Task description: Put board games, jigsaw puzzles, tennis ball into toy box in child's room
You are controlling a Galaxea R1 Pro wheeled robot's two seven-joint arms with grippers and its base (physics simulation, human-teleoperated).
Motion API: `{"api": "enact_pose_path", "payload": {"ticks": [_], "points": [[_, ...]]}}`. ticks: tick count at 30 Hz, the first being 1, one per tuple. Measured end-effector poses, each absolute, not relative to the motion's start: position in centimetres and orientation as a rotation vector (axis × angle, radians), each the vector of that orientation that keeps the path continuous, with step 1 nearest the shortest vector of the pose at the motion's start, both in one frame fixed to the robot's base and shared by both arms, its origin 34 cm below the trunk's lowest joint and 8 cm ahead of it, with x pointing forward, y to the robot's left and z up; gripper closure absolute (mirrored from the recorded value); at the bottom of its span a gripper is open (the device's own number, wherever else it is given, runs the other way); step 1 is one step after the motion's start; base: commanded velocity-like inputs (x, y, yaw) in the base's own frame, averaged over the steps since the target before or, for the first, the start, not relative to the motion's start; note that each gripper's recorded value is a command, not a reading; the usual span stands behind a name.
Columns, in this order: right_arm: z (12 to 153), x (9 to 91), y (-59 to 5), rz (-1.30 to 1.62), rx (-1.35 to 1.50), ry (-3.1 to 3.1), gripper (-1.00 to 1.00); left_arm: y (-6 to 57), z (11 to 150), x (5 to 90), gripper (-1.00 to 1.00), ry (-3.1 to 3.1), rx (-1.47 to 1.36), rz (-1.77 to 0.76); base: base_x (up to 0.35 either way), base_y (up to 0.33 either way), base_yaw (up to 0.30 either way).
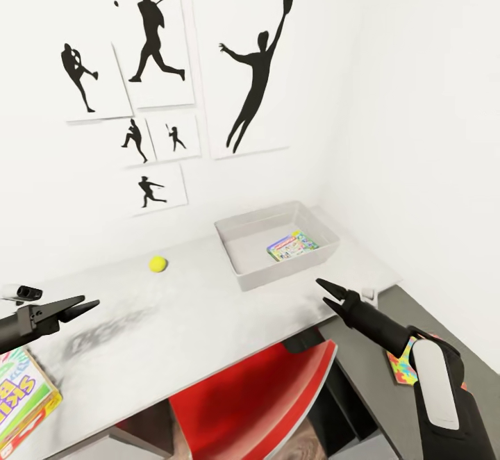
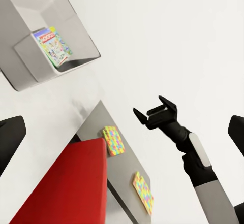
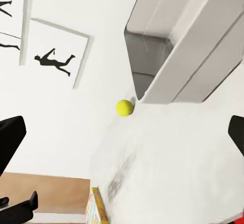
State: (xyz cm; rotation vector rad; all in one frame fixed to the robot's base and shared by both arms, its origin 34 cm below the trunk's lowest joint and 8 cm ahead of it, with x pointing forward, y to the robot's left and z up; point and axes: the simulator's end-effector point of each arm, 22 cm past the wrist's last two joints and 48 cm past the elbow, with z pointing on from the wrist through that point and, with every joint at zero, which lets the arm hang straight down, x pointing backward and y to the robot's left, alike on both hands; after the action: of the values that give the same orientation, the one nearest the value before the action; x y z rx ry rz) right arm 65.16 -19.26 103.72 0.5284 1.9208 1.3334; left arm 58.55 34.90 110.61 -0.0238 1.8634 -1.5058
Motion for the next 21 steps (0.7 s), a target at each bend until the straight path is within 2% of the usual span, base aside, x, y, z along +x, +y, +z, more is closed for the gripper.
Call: {"api": "enact_pose_path", "payload": {"ticks": [21], "points": [[107.9, 65.6, -19.3, 1.370, 0.449, 1.768, -1.00, 35.1, 112.4, 58.2, -1.00, 1.837, 0.008, -1.487, 0.000, 0.000, -0.175]]}}
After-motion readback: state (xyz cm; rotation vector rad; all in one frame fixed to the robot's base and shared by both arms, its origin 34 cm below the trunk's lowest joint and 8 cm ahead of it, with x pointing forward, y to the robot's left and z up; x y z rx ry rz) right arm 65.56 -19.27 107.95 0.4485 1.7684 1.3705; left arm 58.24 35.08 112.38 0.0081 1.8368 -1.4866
